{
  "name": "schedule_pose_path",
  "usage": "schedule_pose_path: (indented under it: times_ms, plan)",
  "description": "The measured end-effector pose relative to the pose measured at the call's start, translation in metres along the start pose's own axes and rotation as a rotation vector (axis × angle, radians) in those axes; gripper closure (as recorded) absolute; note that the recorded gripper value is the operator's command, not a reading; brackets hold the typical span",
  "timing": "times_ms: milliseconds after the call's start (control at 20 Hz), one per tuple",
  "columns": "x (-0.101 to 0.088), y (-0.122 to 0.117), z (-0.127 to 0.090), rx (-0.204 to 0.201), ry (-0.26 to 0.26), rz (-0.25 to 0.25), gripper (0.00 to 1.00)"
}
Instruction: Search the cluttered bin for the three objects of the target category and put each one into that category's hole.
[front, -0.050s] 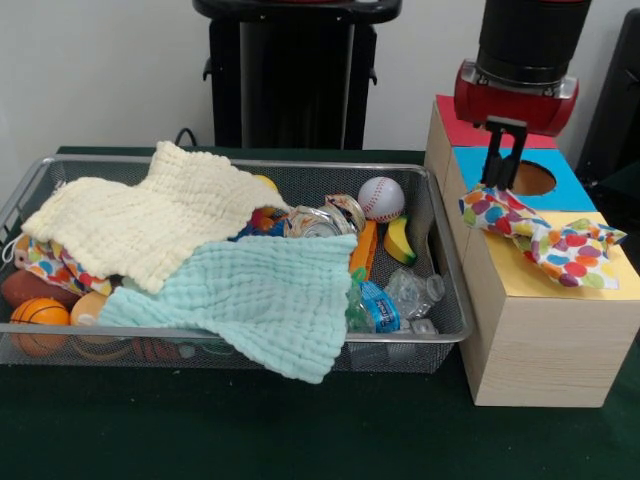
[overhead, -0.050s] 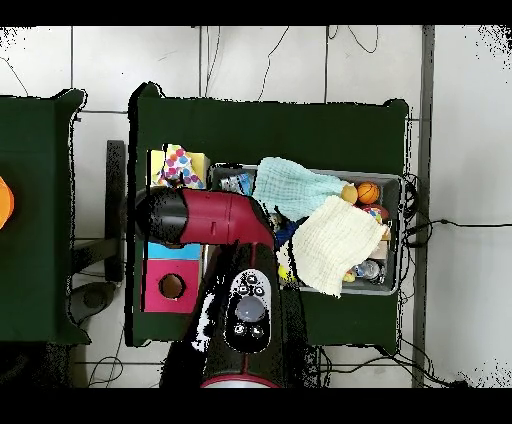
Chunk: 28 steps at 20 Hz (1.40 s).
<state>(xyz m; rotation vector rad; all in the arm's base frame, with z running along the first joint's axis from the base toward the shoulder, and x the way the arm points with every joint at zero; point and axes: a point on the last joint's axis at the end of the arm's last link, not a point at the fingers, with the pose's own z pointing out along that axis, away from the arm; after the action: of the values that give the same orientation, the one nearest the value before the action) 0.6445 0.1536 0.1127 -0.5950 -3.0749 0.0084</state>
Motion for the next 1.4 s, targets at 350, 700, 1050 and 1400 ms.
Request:
schedule_pose_path:
  times_ms: [350, 700, 1050, 1400]
  plan:
    - [0.0, -0.017, 0.015, 0.006, -0.001, 0.024, 1.0]
    - [-0.002, -0.015, 0.029, 0.01, -0.021, 0.018, 1.0]
    - [-0.001, -0.014, 0.028, 0.016, -0.026, 0.014, 1.0]
    - [0.0, -0.013, 0.028, 0.018, -0.027, 0.012, 1.0]
